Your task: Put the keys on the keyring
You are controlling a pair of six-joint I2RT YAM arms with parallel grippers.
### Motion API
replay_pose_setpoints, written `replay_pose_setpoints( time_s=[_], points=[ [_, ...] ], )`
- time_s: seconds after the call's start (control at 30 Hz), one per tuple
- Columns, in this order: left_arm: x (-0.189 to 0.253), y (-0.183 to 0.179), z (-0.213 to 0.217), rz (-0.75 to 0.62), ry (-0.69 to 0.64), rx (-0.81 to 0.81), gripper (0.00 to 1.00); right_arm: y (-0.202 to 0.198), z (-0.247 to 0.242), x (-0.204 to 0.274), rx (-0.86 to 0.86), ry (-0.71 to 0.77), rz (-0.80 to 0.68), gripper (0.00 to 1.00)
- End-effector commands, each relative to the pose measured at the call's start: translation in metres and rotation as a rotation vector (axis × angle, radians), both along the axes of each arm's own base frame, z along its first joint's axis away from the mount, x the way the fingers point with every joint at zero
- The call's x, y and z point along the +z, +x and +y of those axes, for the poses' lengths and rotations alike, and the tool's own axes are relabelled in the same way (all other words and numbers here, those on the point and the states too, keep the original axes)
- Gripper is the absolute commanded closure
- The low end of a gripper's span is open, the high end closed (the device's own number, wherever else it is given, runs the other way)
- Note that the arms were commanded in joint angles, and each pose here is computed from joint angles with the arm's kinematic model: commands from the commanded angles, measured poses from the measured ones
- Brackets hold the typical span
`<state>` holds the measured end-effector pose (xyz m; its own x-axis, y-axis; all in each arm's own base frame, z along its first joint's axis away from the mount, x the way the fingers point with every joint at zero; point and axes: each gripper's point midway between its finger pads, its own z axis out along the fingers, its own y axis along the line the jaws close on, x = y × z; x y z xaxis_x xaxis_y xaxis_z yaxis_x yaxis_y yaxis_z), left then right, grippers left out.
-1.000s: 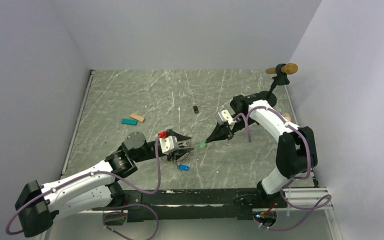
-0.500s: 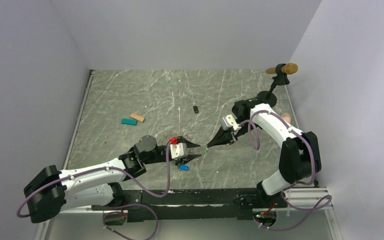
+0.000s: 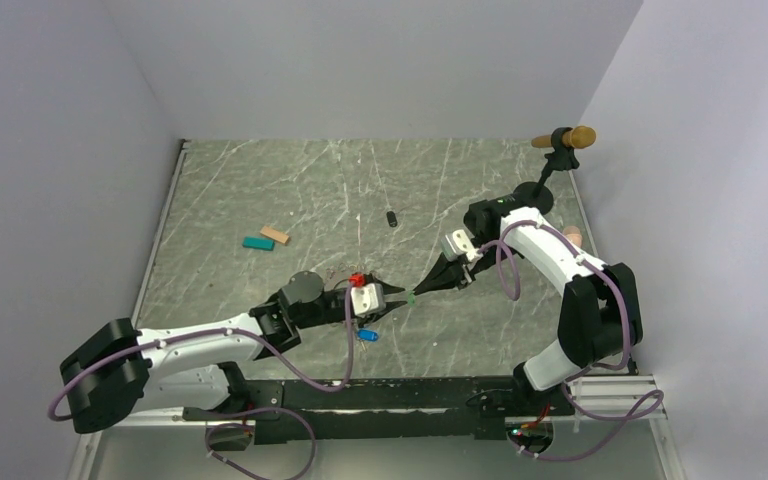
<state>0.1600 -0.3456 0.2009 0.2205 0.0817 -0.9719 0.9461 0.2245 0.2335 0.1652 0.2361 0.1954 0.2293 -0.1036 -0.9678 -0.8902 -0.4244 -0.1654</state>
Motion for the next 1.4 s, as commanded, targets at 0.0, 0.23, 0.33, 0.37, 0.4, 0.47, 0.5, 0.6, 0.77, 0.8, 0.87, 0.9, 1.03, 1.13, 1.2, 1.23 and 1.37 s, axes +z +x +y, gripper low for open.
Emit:
replay_pose_setpoints(
  time_s=[0.0, 0.23, 0.33, 0.37, 0.4, 0.47, 0.5, 0.6, 0.77, 0.8, 0.87, 0.9, 1.03, 1.13, 1.2, 1.23, 1.37],
  points=[
    [0.037, 0.003, -0.011, -0.048, -0.1, -0.004, 0.67, 0.004, 0.006, 0.011, 0.022, 0.109, -0.147, 1.0],
    [0.037, 0.003, -0.017, -0.036, -0.103, -0.016, 0.68, 0.004, 0.006, 0.011, 0.02, 0.11, -0.143, 1.0],
    [0.037, 0.003, -0.018, -0.035, -0.101, -0.019, 0.69, 0.004, 0.006, 0.011, 0.019, 0.11, -0.14, 1.0],
    [0.036, 0.003, -0.019, -0.033, -0.098, -0.02, 0.7, 0.004, 0.007, 0.011, 0.019, 0.111, -0.138, 1.0],
    [0.035, 0.002, -0.02, -0.032, -0.096, -0.022, 0.71, 0.004, 0.007, 0.011, 0.019, 0.111, -0.138, 1.0],
    [0.035, 0.002, -0.02, -0.031, -0.093, -0.025, 0.76, 0.004, 0.007, 0.011, 0.019, 0.111, -0.137, 1.0],
    [0.035, 0.002, -0.021, -0.031, -0.092, -0.026, 0.79, 0.004, 0.007, 0.011, 0.018, 0.11, -0.136, 1.0],
    [0.034, 0.002, -0.022, -0.027, -0.083, -0.03, 0.89, 0.005, 0.007, 0.011, 0.016, 0.11, -0.134, 1.0],
    [0.031, 0.007, -0.021, -0.012, -0.058, -0.003, 1.0, 0.004, 0.007, 0.011, 0.016, 0.11, -0.129, 0.99],
    [0.03, 0.008, -0.021, -0.003, -0.053, 0.007, 1.0, 0.004, 0.007, 0.011, 0.015, 0.111, -0.128, 0.98],
    [0.03, 0.012, -0.02, 0.012, -0.039, 0.027, 1.0, 0.004, 0.007, 0.011, 0.016, 0.109, -0.125, 0.96],
    [0.03, 0.013, -0.02, 0.023, -0.03, 0.039, 1.0, 0.004, 0.007, 0.011, 0.015, 0.106, -0.118, 0.94],
    [0.025, 0.019, -0.016, 0.086, 0.039, 0.091, 1.0, 0.005, 0.007, 0.011, 0.01, 0.1, -0.097, 0.87],
    [0.023, 0.023, -0.013, 0.11, 0.084, 0.119, 1.0, 0.006, 0.008, 0.011, 0.008, 0.089, -0.08, 0.85],
    [0.022, 0.025, -0.011, 0.118, 0.109, 0.134, 1.0, 0.007, 0.007, 0.011, 0.007, 0.083, -0.076, 0.85],
    [0.021, 0.026, -0.009, 0.122, 0.118, 0.145, 1.0, 0.007, 0.007, 0.011, 0.007, 0.079, -0.074, 0.84],
    [0.021, 0.029, -0.004, 0.137, 0.16, 0.172, 1.0, 0.012, 0.008, 0.011, -0.005, 0.052, -0.057, 0.82]
  ],
)
